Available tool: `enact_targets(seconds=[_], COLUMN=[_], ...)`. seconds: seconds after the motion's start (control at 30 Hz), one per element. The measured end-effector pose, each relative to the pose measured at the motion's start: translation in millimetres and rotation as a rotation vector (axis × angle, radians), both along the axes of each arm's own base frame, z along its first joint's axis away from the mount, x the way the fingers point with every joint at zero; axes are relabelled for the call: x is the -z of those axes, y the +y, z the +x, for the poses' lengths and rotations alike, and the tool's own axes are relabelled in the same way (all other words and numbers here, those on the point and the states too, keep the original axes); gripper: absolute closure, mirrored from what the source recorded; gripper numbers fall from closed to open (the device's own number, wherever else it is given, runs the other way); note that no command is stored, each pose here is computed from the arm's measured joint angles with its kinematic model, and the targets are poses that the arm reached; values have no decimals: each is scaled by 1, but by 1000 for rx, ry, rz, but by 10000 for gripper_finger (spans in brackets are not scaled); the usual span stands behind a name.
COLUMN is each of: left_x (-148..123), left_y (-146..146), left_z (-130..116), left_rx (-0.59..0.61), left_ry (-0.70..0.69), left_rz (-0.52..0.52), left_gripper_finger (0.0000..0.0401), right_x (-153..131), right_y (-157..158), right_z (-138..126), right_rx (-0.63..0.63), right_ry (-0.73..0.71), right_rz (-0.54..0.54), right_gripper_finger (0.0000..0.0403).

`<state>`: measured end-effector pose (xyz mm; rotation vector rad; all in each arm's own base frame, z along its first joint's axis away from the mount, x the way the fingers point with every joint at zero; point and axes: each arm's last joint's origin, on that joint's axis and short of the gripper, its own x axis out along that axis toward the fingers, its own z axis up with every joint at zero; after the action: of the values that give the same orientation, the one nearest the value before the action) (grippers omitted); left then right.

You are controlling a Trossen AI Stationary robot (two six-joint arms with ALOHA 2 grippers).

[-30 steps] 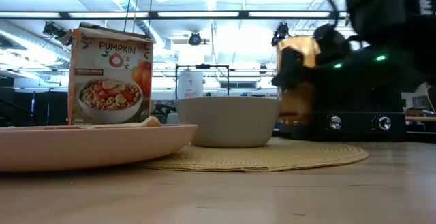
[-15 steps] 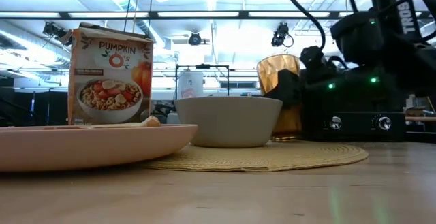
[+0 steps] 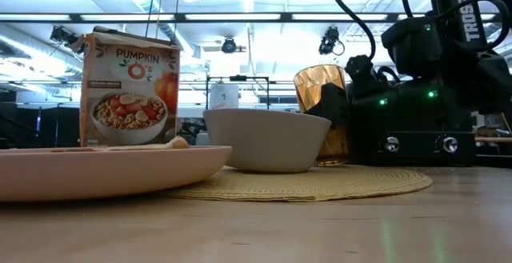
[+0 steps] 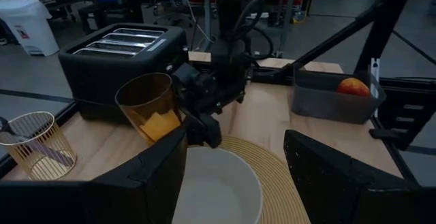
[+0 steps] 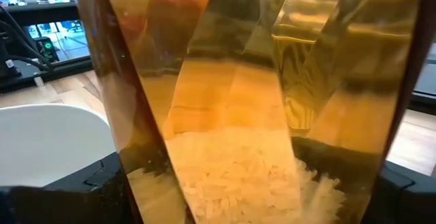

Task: Arrange a breakfast setting
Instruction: Put the orange cup on the top right of the gray bowl

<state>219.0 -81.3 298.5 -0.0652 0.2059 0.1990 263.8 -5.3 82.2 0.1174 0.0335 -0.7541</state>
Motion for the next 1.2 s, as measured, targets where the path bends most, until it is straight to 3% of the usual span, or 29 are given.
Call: enact_targets(seconds=[0.43, 1.2], left_x=[0, 0], left_y=[0, 0], left_z=[0, 0], left_rx=[0, 3], left_ry=[3, 7], left_rz=[8, 22], left_gripper_finger=[149, 149], right_x=[-6, -7], right_y=[2, 3], right_z=[0, 1], right_rx=[-7, -56], right_ry=[14, -11], right_rz=[-46, -12], right_gripper_finger=[14, 3])
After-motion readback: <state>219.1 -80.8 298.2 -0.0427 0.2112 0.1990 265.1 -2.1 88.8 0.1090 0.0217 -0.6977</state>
